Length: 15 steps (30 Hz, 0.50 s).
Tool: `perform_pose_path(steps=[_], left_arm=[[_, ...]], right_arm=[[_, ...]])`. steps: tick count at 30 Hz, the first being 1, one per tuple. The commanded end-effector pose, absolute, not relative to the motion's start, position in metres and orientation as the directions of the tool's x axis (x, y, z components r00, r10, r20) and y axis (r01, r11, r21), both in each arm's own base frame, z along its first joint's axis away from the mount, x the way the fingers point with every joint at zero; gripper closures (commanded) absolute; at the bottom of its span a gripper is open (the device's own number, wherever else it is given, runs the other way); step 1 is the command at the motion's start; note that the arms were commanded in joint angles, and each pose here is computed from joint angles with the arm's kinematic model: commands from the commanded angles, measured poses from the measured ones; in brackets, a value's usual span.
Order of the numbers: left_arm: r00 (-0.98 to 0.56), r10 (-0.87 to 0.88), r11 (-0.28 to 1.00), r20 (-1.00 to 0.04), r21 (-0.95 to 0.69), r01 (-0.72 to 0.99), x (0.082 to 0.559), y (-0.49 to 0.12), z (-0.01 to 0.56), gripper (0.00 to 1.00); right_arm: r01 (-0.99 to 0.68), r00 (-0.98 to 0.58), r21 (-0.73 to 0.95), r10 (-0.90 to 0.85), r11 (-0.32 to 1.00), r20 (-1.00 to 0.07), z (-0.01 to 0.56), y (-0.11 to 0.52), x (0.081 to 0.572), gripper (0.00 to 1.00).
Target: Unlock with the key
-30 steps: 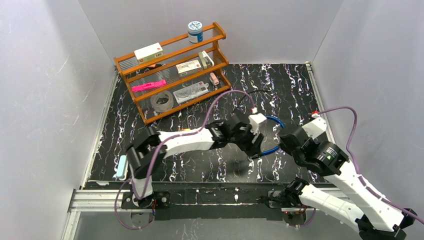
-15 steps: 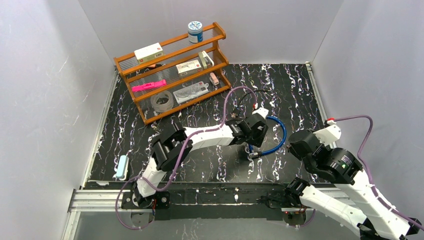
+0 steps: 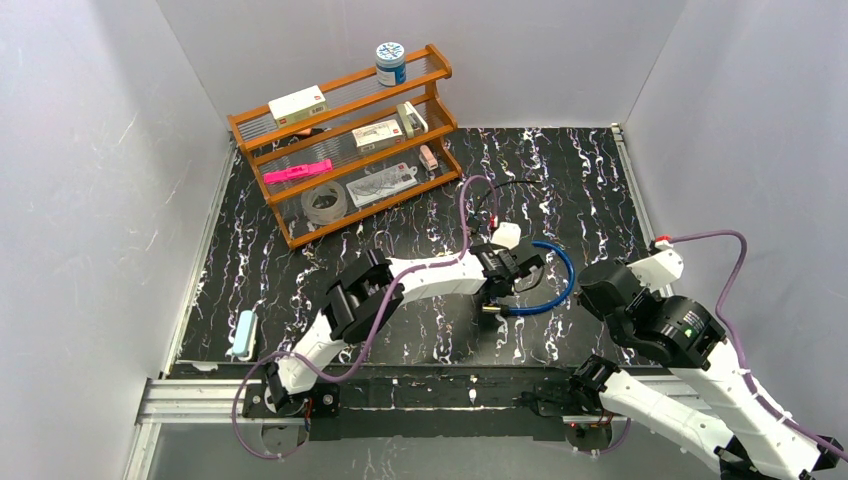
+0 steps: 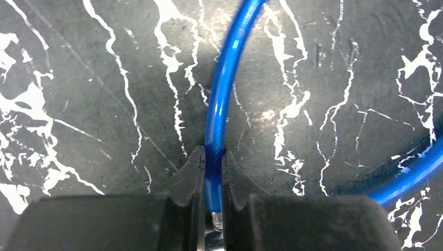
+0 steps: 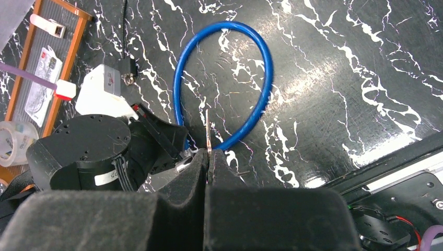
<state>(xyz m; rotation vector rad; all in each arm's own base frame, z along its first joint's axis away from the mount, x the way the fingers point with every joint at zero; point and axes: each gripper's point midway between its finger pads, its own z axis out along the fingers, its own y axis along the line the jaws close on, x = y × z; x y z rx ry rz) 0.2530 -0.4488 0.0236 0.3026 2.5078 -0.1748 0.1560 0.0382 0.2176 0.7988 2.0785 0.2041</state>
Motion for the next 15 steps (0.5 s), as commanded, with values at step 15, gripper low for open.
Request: perform_pose_path(steps=[15], left_arm=[[-0.616, -0.324, 0.943, -0.718, -0.298, -0.148, 0.25, -0.314, 0.15, 1.0]], right_arm=[[0.314, -0.469, 0.503, 0.592, 0.805, -0.656, 0.227, 0.097, 0.187, 0.99]])
